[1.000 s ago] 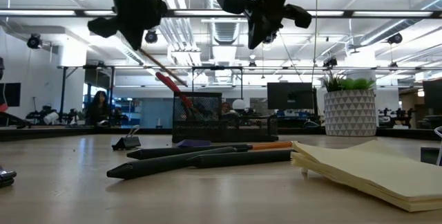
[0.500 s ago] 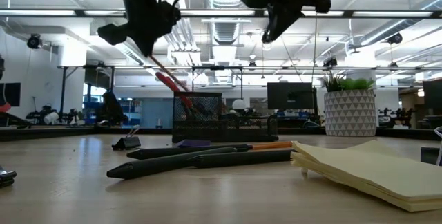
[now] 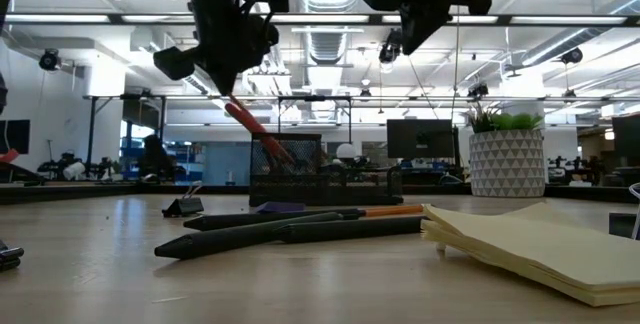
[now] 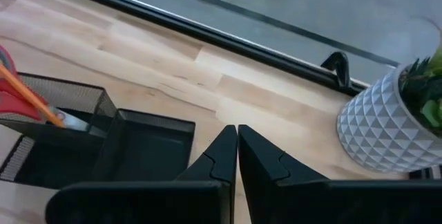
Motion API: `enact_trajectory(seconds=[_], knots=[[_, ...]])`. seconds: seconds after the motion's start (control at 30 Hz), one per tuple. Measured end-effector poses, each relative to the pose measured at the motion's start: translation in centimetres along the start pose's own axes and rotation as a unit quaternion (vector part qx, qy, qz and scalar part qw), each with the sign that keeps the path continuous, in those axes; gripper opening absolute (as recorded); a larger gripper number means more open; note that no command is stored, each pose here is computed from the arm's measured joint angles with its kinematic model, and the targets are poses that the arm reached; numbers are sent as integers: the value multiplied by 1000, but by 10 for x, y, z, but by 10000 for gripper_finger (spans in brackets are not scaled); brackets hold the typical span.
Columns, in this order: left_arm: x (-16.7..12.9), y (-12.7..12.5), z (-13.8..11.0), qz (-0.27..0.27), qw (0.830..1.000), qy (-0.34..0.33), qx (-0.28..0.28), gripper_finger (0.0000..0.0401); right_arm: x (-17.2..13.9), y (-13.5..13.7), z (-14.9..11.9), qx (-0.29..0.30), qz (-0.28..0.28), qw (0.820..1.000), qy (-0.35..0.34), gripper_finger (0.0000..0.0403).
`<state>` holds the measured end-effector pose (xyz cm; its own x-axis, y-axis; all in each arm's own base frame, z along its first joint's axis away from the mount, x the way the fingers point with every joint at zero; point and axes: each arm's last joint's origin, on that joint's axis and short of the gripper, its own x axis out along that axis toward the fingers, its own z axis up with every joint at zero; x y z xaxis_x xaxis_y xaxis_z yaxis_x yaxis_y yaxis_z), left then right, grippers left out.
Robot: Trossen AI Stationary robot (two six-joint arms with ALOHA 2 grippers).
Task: Pick and place office supplies into organizer
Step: Put the left pencil into the top left section of the desk organizer, then put the top binder clip into the bottom left section of the desk organizer
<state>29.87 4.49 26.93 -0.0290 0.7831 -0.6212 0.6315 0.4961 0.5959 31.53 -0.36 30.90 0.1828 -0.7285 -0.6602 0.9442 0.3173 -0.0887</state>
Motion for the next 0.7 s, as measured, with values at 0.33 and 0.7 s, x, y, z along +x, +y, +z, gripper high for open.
enact_trajectory(seconds=[0.33,0.7], knots=[[-3,0,16,10,1000,-12,4,17,0,2,-15,6,2,1000,10,9],[-5,1,13,26,999,-1,-22,66,-5,5,-21,12,12,1000,10,9]])
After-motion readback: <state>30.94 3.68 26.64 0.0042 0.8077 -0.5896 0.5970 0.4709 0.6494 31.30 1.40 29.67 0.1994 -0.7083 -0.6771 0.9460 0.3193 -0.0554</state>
